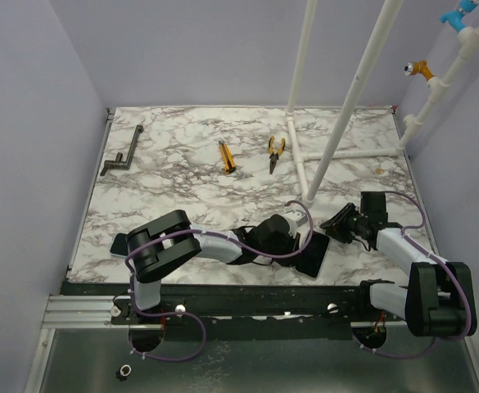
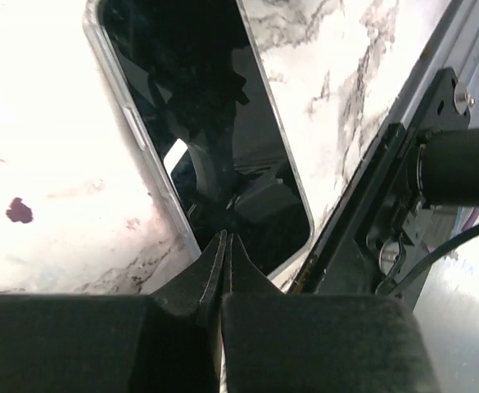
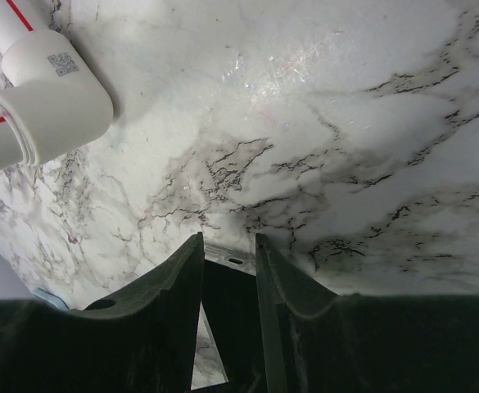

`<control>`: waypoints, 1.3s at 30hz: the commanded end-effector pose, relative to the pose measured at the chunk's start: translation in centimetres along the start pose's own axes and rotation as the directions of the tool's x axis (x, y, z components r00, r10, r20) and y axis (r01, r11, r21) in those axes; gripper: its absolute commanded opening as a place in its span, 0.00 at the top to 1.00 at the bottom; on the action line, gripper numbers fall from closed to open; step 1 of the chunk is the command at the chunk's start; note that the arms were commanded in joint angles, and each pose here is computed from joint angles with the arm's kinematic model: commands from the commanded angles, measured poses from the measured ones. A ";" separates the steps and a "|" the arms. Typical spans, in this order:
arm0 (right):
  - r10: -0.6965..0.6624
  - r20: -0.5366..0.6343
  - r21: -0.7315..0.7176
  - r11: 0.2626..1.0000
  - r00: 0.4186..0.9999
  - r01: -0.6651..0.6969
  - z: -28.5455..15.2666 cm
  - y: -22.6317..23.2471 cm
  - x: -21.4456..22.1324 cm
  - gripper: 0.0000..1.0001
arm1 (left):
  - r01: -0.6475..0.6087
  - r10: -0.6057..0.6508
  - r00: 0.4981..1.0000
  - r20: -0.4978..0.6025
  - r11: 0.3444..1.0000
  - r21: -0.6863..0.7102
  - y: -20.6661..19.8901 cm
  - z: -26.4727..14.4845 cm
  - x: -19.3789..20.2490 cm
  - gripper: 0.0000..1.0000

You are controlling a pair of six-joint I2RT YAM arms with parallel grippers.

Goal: Take the phone out of the phone case
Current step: Adjust the phone at the center of the board.

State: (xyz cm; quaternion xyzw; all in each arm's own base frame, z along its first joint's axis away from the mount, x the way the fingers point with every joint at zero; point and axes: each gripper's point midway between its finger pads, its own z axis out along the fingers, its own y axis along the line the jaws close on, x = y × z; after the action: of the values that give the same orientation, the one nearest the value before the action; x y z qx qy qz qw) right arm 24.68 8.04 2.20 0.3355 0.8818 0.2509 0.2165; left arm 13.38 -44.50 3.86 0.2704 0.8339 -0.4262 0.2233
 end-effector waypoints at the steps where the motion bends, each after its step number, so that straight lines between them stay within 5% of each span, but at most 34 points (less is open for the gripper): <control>1: 0.022 -0.061 0.042 0.999 0.998 -0.020 0.0 -1.6 1.9 0.64 | 0.062 -0.062 0.998 0.007 0.993 -0.100 2.7 0.5 -0.3 1.00; 15: 0.065 -0.089 0.032 0.998 0.994 -0.063 -0.2 -2.2 3.4 0.64 | 0.168 -0.150 0.984 0.100 0.963 -0.211 6.4 0.2 -4.5 1.00; 23: 0.032 -0.054 0.042 0.999 0.998 -0.029 -0.4 -1.6 2.1 0.60 | 0.222 -0.155 0.964 0.217 0.918 -0.329 9.2 -5.5 -6.1 1.00; 30: 0.020 -0.058 0.033 0.999 0.998 -0.018 0.2 -1.4 1.8 0.57 | 0.095 -0.091 0.995 0.029 0.973 -0.211 4.6 -7.4 -1.2 1.00; 35: 0.040 -0.075 0.022 0.999 0.996 -0.038 0.5 -1.4 2.2 0.56 | -0.053 0.042 0.994 -0.101 0.992 -0.116 0.9 -5.4 2.1 1.00; 39: 0.045 -0.073 0.026 0.999 0.996 -0.043 0.3 -1.4 2.2 0.56 | -0.054 0.039 0.990 -0.138 0.992 -0.111 0.8 -3.6 2.7 1.00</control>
State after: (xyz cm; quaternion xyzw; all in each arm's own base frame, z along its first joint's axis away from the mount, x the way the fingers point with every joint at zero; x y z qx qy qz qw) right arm 24.47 9.16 2.30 0.3358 0.8743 0.2847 0.2043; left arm 11.89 -39.52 5.03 0.2764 0.8649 -0.3599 0.2146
